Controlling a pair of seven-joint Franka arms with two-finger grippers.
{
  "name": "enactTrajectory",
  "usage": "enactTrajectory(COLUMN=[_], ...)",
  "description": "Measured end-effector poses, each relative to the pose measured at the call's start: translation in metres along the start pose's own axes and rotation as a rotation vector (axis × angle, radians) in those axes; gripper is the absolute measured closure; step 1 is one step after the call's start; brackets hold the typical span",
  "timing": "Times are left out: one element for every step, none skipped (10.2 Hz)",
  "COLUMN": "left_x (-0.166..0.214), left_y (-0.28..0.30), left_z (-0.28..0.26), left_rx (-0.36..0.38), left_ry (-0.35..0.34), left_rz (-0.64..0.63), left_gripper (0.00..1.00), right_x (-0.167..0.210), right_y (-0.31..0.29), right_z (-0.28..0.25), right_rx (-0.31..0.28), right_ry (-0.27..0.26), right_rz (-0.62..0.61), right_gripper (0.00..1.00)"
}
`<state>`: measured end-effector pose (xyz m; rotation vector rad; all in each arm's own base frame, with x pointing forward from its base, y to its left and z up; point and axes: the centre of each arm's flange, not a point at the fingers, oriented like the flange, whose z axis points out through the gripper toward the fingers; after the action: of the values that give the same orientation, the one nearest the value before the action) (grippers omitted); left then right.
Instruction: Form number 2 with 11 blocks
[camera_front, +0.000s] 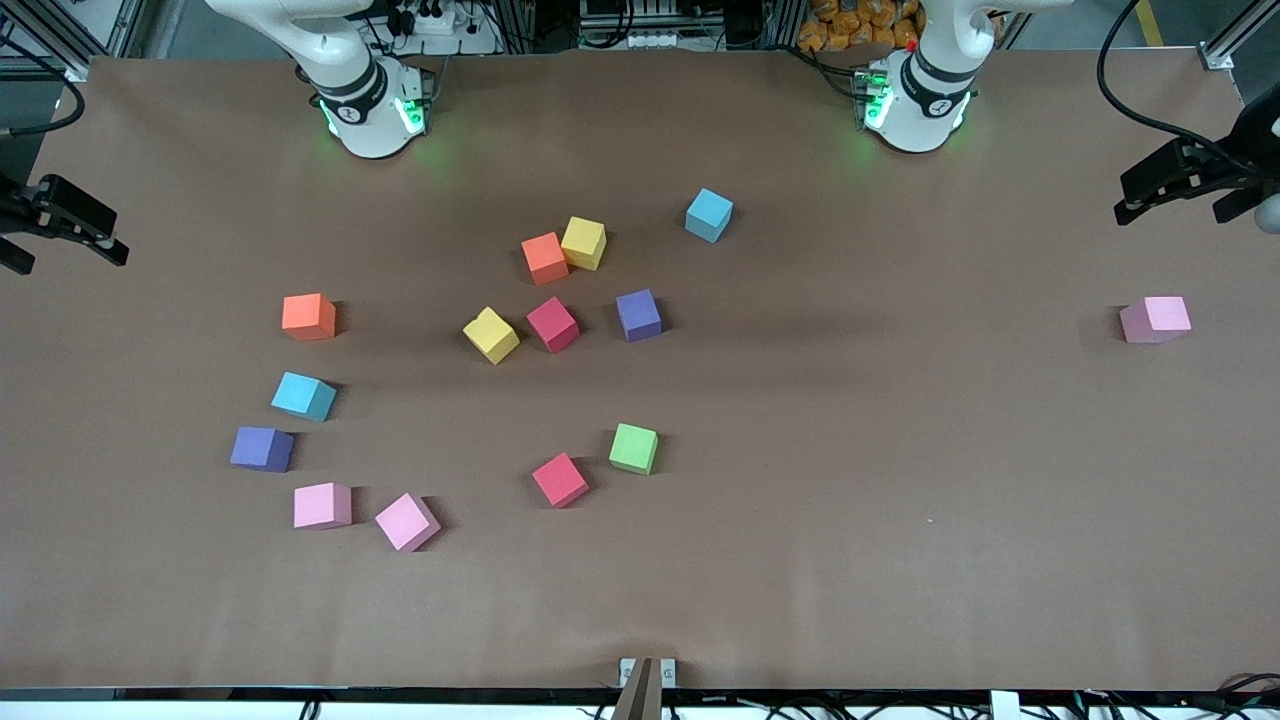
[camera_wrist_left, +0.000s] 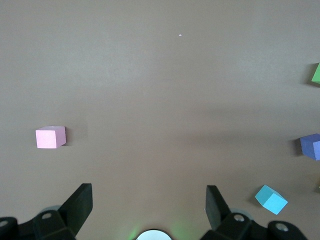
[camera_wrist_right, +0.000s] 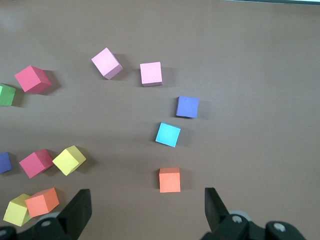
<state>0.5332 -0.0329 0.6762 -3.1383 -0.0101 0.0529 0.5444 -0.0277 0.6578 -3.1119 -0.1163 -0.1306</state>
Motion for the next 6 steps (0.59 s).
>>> enactTrajectory(left_x=[0.0,0.0,0.0,0.0,-0.001,-0.001], left_y=[0.0,0.0,0.0,0.001,0.004,0.012], left_z=[0.0,0.0,-0.001,-0.001,-0.001,0.0], left_rx=[-0.001,-0.001,-0.002,-0.002,-0.007,-0.018], left_ry=[0.0,0.001,0.001,0.001,0.0,-0.002], left_rz=[0.0,0.0,0.0,0.001,0.007,0.023], left_gripper=[0.0,0.0,0.0,0.0,0.0,0.0], right_x=[0.0,0.0,0.0,0.0,0.0,0.0], right_y=[0.001,0.001,0.001,0.001,0.001,0.001], right_z=[0.0,0.0,0.0,0.0,0.0,-0.001], right_rx=[-0.007,-0.014,-0.015,-0.015,-0.015,-0.016], right_ry=[0.0,0.0,0.0,0.0,0.001,0.001], right_rz=[0.0,-0.001,-0.001,-0.001,-0.001,-0.001], right_gripper=[0.0,0.0,0.0,0.0,0.0,0.0])
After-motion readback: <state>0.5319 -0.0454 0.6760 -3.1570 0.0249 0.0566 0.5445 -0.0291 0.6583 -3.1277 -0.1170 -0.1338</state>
